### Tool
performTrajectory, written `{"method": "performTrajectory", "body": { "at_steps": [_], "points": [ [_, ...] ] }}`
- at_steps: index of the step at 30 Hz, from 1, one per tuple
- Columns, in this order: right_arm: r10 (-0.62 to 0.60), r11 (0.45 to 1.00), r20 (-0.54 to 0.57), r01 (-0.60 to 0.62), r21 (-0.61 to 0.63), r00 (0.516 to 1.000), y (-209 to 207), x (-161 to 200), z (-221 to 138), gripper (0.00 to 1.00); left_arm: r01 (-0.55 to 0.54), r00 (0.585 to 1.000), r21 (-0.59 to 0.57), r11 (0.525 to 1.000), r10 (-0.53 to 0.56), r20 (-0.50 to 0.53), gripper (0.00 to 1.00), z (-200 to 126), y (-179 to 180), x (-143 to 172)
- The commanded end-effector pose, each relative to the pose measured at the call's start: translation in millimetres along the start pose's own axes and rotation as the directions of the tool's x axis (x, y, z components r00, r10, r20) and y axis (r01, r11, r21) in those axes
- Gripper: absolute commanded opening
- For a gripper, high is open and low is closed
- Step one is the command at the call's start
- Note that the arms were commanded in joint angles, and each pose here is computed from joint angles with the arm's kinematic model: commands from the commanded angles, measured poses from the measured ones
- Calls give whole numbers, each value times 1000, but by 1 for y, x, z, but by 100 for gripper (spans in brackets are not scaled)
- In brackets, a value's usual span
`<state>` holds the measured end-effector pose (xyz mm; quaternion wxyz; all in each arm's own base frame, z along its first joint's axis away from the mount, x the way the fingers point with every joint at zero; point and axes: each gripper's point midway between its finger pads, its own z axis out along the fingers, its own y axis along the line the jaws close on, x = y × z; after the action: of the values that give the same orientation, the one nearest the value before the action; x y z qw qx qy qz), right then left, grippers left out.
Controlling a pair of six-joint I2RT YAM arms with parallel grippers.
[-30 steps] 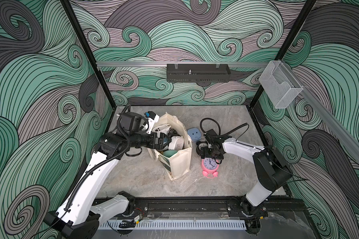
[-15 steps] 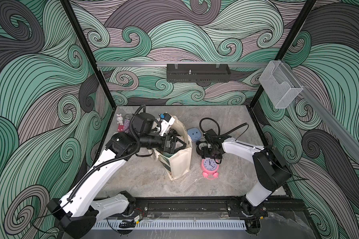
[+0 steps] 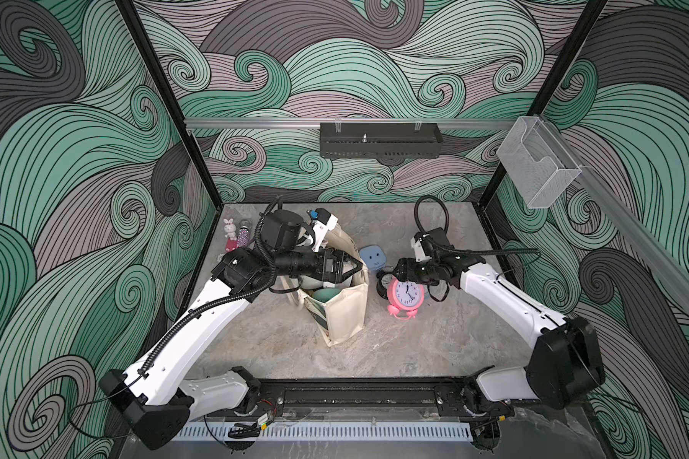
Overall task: Put the alarm clock into the canvas bag
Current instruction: Pick up the alarm from the center of the board, then place the alarm at the canvas bag.
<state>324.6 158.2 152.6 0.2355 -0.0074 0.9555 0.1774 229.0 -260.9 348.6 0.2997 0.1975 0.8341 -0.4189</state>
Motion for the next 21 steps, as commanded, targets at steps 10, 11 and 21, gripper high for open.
{"method": "performTrajectory", "body": {
  "at_steps": [10,11,21],
  "points": [
    [259,923,257,-160,-350,931,49,-111,-114,58,-166,986,62,984,164,36,88,27,-28,-40],
    [279,913,269,-168,-373,922,53,-117,-122,58,-175,984,63,983,174,28,86,32,-29,-41],
    [440,786,260,-228,-575,860,78,-149,-165,57,-294,955,34,955,292,53,68,64,-26,-43]
  ]
}}
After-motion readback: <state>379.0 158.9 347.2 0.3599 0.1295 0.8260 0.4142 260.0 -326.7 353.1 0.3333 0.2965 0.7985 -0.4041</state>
